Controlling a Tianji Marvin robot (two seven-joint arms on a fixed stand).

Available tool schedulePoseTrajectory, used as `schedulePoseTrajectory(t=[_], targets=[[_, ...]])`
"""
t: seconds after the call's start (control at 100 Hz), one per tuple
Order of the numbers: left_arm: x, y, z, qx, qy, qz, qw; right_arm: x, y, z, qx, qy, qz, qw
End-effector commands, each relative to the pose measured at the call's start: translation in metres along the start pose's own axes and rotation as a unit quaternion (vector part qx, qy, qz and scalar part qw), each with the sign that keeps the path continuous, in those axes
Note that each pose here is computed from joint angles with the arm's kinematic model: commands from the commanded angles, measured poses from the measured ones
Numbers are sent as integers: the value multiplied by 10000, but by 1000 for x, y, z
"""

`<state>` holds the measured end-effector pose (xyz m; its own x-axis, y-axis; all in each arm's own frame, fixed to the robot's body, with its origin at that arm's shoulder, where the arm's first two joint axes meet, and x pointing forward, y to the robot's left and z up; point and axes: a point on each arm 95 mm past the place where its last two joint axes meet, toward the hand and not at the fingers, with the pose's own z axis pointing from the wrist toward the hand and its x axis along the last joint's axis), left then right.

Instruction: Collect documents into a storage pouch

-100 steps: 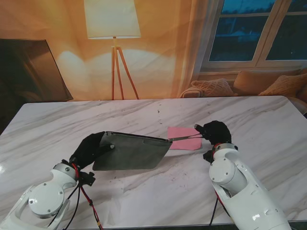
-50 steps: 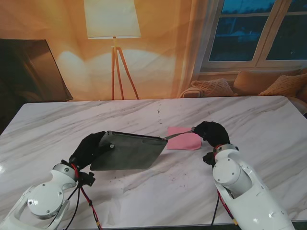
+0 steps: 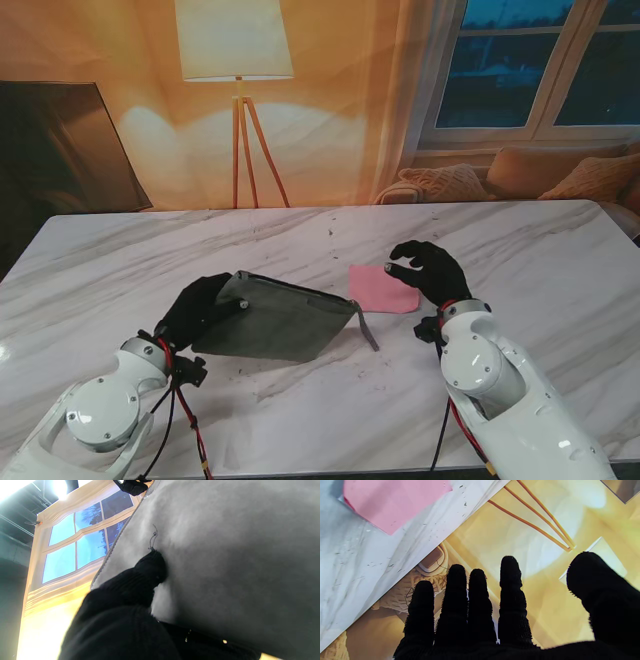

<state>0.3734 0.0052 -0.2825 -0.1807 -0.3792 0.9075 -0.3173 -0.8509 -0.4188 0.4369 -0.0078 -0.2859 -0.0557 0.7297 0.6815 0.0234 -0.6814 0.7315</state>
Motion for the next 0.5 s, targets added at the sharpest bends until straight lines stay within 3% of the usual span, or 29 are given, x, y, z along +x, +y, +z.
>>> schedulePoseTrajectory(t=[0.0,0.49], targets=[[2,4,2,-100,22,-57,9999,9,-4,-1,76,134,56,9999],[10,11,8,-156,220,-239,9993,19,-33,-11,938,526,138,9941]])
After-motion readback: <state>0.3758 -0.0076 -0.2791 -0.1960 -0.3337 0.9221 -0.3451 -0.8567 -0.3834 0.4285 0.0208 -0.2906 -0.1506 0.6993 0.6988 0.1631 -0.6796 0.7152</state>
